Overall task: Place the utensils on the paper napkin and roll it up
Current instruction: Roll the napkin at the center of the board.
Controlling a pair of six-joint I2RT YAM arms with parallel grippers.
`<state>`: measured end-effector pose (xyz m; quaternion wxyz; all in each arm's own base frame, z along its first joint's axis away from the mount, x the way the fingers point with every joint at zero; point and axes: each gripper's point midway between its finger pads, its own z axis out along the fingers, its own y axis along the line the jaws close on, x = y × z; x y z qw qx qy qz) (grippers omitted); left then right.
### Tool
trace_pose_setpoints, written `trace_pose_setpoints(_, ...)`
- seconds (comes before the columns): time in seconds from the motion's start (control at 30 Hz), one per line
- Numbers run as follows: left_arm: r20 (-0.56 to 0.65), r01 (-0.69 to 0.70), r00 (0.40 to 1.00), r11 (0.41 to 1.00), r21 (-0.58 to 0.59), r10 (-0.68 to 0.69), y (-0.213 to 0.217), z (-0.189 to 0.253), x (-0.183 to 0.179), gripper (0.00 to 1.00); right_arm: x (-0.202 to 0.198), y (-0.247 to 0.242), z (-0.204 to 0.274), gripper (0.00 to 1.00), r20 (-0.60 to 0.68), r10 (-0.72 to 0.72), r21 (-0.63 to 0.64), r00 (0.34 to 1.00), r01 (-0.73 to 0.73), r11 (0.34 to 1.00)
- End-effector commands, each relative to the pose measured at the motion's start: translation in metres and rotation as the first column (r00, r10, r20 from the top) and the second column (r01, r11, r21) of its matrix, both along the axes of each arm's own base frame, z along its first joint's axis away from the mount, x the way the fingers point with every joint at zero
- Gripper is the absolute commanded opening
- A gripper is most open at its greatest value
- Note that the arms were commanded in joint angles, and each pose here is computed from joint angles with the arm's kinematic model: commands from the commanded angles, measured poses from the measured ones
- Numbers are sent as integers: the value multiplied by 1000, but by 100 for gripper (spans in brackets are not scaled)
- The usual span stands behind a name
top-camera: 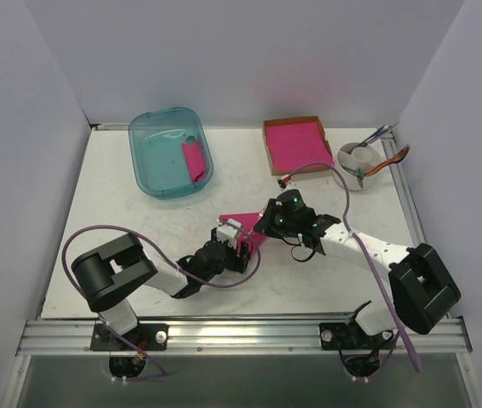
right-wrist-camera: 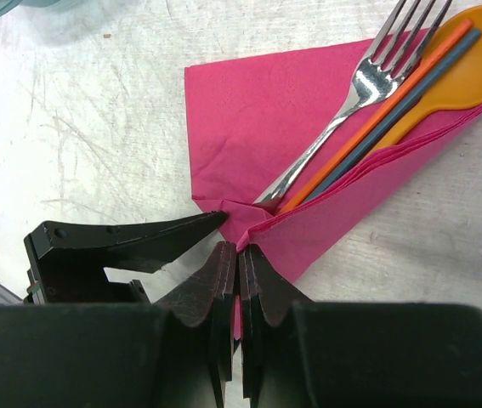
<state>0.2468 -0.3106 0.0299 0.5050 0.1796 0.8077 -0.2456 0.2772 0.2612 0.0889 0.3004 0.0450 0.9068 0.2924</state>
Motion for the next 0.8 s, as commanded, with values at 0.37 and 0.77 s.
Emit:
trace_pose_setpoints(0.37, -28, 38, 999, 998, -59, -40, 9, 12, -3, 75, 2, -7, 13, 0, 56, 15, -1, 998, -15, 1000)
trace_pose_setpoints(0.77, -23, 50, 998, 998, -42, -51, 13, 16, -3, 74, 0, -7, 13, 0, 61, 25, -3, 998, -25, 1000)
